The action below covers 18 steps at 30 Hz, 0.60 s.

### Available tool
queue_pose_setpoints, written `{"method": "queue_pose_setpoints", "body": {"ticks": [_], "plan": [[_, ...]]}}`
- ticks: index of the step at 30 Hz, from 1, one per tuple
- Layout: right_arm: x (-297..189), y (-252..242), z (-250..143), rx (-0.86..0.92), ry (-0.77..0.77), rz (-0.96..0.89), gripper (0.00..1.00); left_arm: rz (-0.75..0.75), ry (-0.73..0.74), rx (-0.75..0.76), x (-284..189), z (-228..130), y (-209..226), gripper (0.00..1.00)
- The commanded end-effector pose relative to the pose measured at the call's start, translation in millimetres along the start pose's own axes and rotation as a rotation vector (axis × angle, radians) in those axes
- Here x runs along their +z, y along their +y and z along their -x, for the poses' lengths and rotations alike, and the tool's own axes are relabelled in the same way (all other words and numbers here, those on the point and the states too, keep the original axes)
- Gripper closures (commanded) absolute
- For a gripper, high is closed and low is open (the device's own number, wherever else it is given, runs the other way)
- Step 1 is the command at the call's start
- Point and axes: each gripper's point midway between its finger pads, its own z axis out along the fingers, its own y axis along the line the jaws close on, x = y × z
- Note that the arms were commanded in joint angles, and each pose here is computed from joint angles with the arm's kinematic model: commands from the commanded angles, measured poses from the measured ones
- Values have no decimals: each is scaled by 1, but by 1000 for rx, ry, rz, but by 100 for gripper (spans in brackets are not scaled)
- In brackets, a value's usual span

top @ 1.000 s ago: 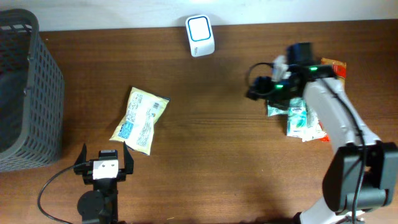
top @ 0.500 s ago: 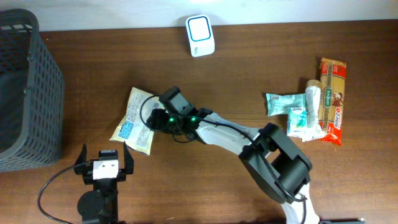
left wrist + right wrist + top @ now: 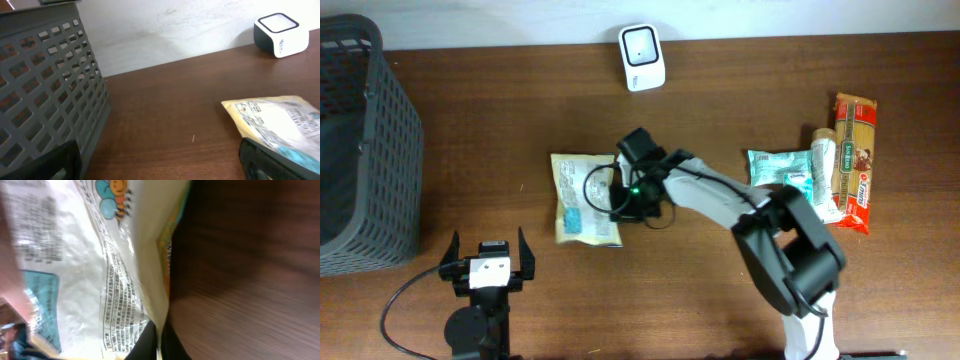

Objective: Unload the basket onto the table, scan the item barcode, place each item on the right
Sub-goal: 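Reach the right gripper to the cream snack bag and grasp it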

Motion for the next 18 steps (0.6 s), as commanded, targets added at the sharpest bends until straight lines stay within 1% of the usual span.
{"method": "queue_pose_setpoints", "body": {"ticks": [1,2,3,4,5,6,7,8,10,11,12,15,17,18], "plan": [[-47,-38,14,-202,-62,-151,94,8,2,14,0,-1,2,1],[-62,-50,14,-205,-35,-182,80,8,2,14,0,-1,2,1],[-77,-54,17,-202,-22,-191,72,8,2,14,0,-1,2,1],[-89,-52,20,-195,-19,-193,70,8,2,14,0,-1,2,1],[-111,-35,26,-201,-24,-188,70,8,2,14,0,-1,2,1],[-118,-25,26,-214,-23,-186,70,8,2,14,0,-1,2,1],[-120,5,20,-250,-14,-177,71,8,2,14,0,-1,2,1],[-107,19,8,-221,10,-175,75,8,2,14,0,-1,2,1],[-79,30,-3,-155,13,-224,94,8,2,14,0,-1,2,1],[-62,34,-4,-143,-6,-239,96,8,2,14,0,-1,2,1],[-47,41,-6,-136,-14,-229,96,8,2,14,0,-1,2,1],[-7,35,-9,-62,-37,-271,96,8,2,14,0,-1,2,1],[24,24,-20,1,10,-292,95,8,2,14,0,-1,2,1],[37,23,-28,8,54,-276,89,8,2,14,0,-1,2,1]]}}
